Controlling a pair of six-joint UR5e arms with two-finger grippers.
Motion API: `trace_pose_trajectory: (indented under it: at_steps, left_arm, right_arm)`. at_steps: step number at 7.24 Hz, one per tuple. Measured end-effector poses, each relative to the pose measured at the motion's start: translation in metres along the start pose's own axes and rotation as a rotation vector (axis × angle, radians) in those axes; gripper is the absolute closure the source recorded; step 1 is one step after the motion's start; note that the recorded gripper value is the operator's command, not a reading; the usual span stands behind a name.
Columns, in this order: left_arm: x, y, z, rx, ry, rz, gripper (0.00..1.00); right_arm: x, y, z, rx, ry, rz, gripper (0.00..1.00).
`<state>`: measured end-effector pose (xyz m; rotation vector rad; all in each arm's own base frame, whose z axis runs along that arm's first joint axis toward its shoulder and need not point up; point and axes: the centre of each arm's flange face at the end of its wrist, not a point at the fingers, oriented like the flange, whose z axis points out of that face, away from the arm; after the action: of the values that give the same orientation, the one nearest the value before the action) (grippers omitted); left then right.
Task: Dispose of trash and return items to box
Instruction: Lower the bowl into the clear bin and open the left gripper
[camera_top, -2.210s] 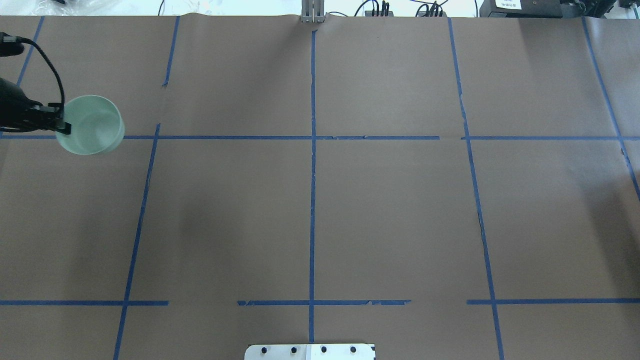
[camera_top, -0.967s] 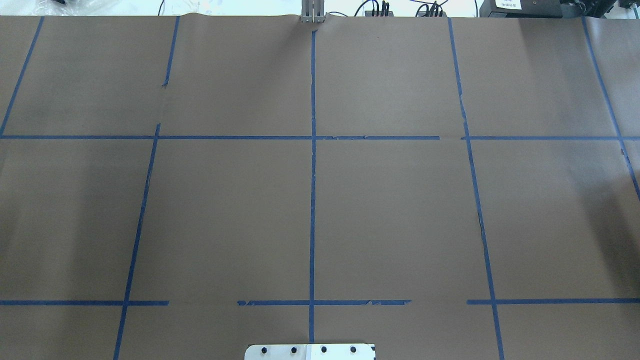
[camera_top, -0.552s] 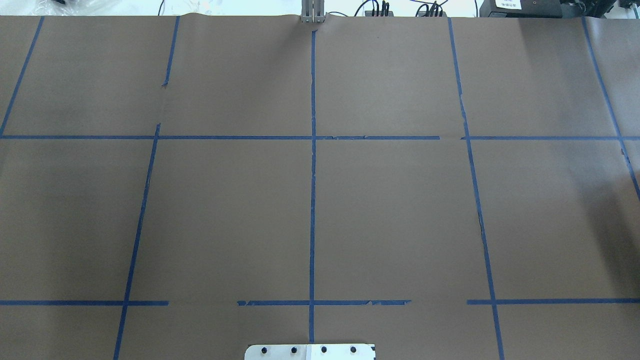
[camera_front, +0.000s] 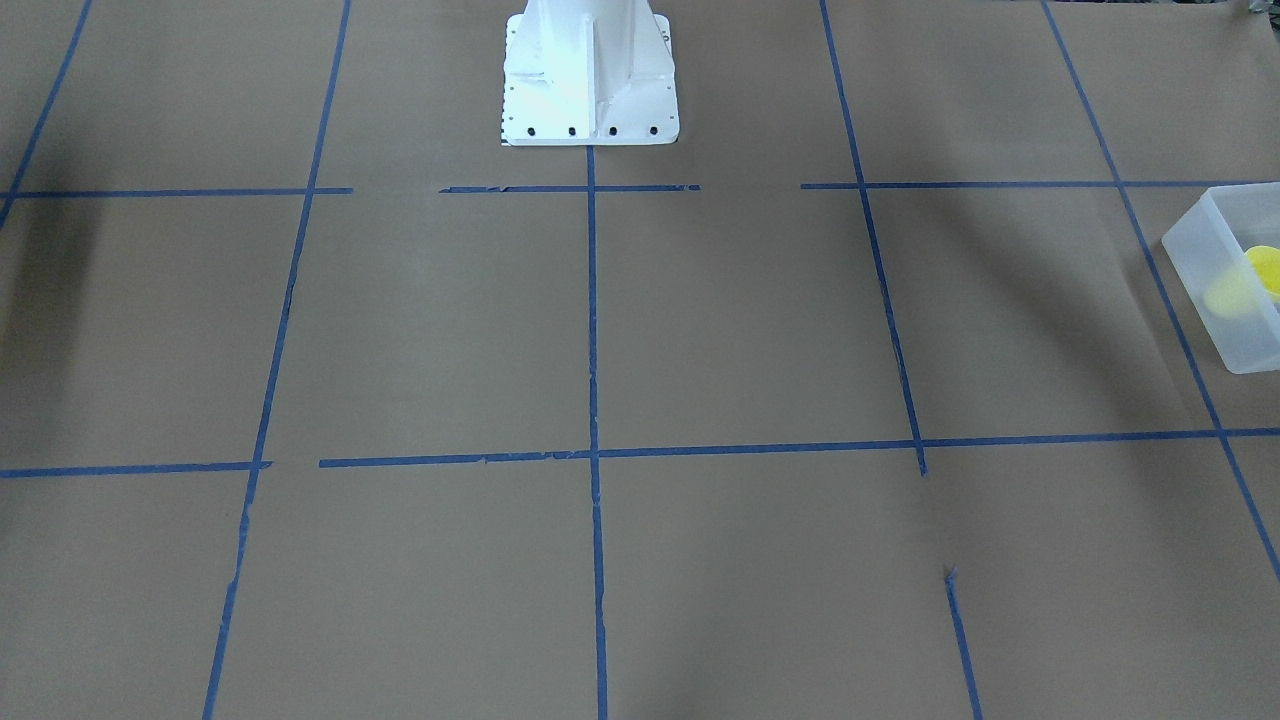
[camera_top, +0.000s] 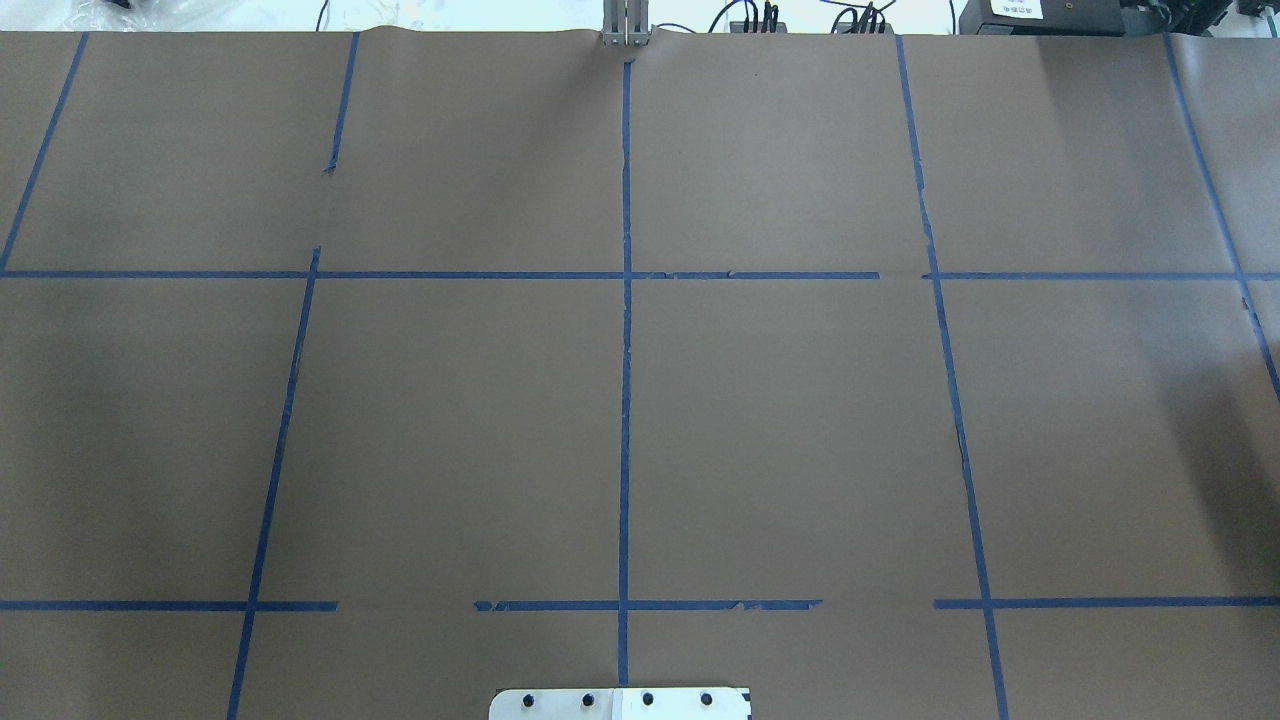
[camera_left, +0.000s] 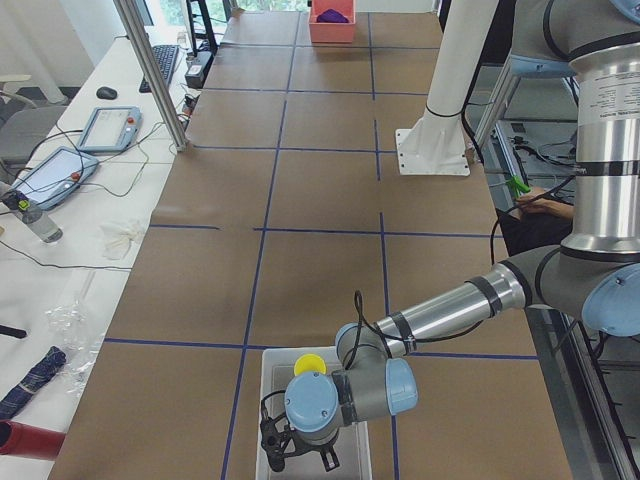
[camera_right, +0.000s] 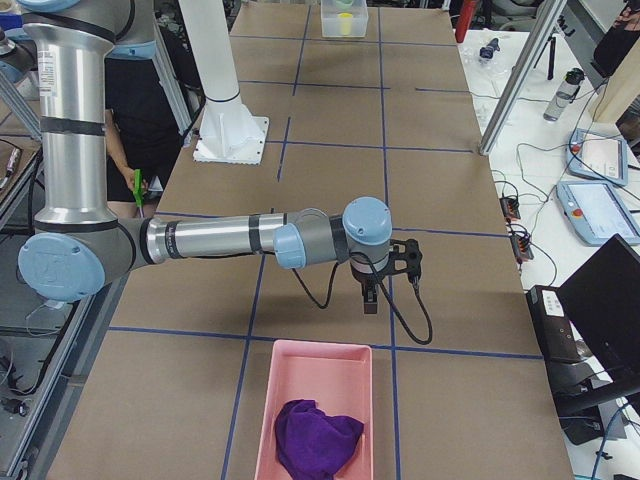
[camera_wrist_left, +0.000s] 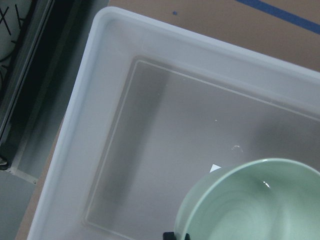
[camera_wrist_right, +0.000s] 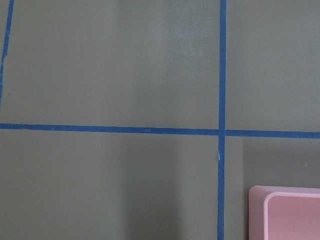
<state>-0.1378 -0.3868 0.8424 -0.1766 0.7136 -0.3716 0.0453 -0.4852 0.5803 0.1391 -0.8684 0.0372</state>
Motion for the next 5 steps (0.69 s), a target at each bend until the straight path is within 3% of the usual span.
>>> trace_pose_trajectory:
  at_steps: [1,2,3,5]
  left_arm:
    - [-0.0040,-0.0006,0.0044,0.019,0.000,0.003,0.98]
    - [-0.0048,-0.0019,0.0052,0.039,0.000,0.005,0.22]
    - [-0.0041,-0.0032,0.0048,0.051,0.001,0.010,0.00]
    - [-0.0034,-0.0060,0.0024,0.066,-0.017,0.019,0.00]
  right_arm:
    - [0.0000,0.0000,-0.0001,0.000,0.000,0.000,0.00]
    - [0.0000,0.0001,0.0000,0.000,0.000,0.000,0.00]
    - [-0.0001,0.0000,-0.0001,0.000,0.000,0.000,0.00]
    - [-0.0005,-0.0005,-0.0002,0.001,0.000,-0.001,0.00]
